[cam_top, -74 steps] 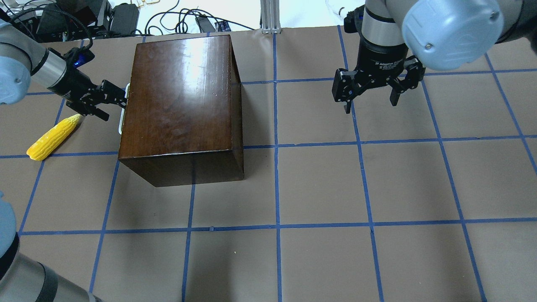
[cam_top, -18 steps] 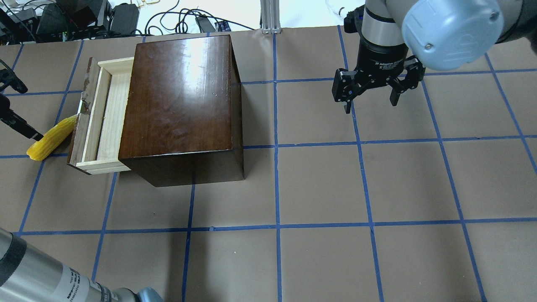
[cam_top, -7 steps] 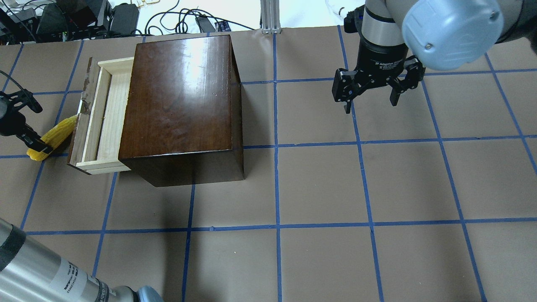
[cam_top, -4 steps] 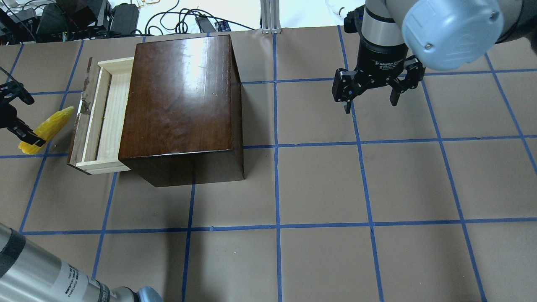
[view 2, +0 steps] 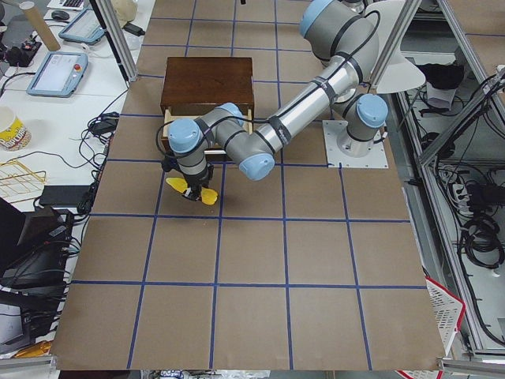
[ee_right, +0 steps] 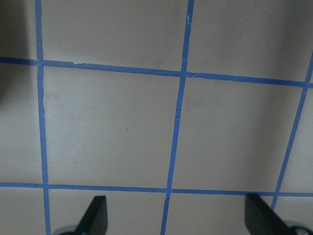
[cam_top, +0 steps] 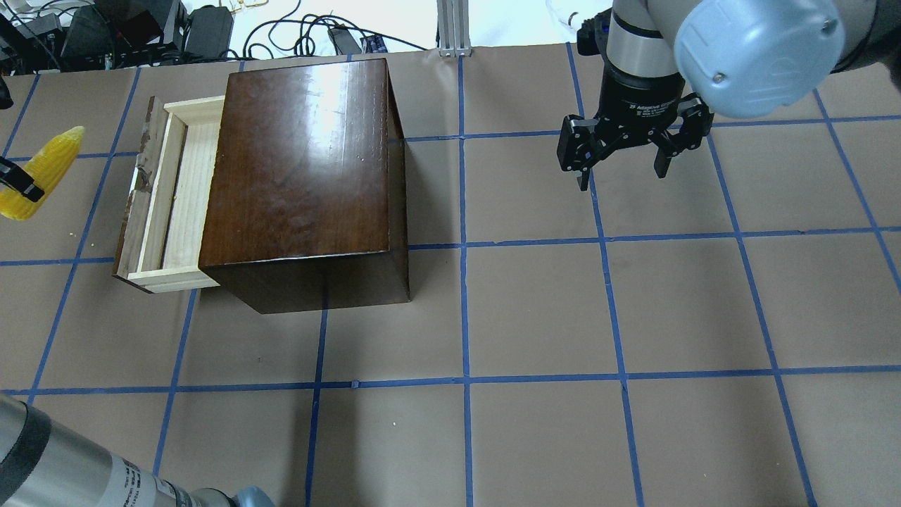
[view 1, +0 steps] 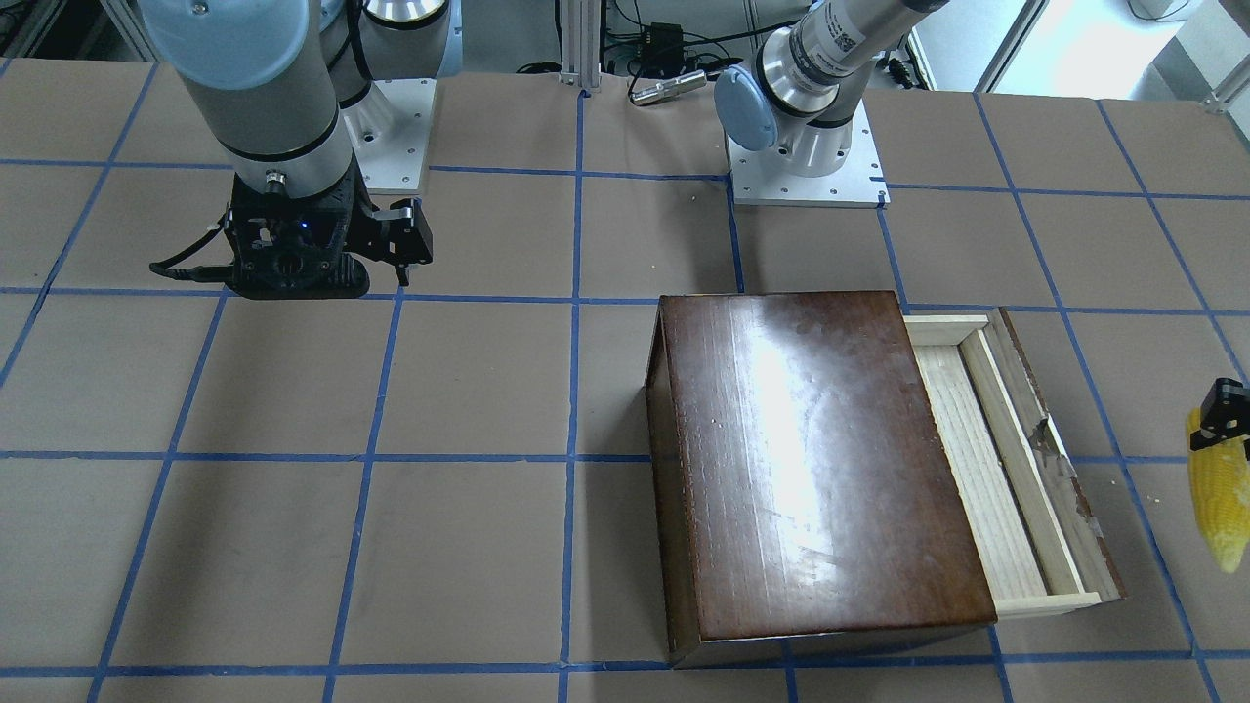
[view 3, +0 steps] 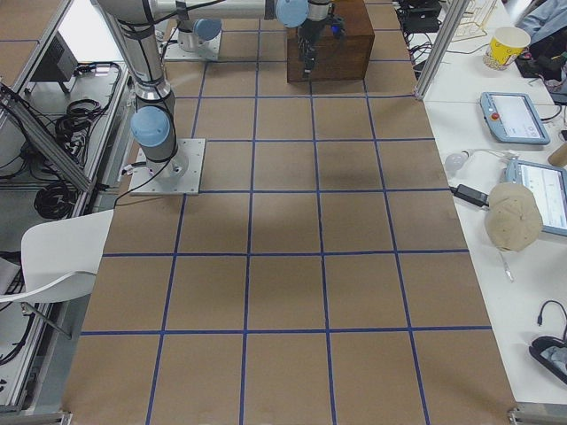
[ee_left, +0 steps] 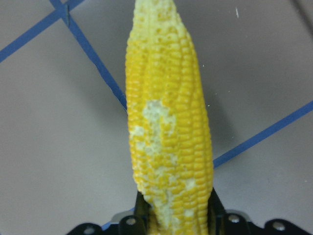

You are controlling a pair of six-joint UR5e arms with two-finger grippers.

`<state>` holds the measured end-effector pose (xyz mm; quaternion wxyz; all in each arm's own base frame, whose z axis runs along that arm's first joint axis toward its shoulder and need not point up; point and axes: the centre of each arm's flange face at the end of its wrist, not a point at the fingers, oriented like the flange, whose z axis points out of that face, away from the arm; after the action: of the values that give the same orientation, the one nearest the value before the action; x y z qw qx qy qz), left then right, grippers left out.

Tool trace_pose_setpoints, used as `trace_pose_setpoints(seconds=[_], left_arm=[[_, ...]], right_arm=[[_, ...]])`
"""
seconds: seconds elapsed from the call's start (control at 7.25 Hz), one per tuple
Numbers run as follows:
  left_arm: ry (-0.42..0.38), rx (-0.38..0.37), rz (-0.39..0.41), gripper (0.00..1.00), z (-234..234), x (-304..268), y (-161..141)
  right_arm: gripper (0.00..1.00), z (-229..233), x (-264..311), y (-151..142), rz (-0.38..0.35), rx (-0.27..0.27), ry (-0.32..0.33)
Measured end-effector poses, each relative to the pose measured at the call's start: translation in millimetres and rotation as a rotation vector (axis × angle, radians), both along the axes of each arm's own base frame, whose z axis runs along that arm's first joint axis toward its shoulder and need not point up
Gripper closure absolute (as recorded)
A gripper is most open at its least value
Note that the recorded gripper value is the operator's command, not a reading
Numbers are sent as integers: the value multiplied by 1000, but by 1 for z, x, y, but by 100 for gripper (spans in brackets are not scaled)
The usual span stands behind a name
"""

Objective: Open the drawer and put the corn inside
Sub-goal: 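Lift the corn and carry it over the open drawer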

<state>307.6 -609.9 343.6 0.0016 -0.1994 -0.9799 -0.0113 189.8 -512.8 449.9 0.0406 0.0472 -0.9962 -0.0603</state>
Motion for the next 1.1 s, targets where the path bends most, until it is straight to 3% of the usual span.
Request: trace_pose_setpoints(seconds=[0.55, 1.1], left_arm=[[11, 17, 255, 100, 72, -87, -2], [49, 34, 436, 100, 84, -197, -10]], right_arm=[[0, 0, 0, 0, 0, 0, 0], [0, 0, 0, 0, 0, 0, 0]])
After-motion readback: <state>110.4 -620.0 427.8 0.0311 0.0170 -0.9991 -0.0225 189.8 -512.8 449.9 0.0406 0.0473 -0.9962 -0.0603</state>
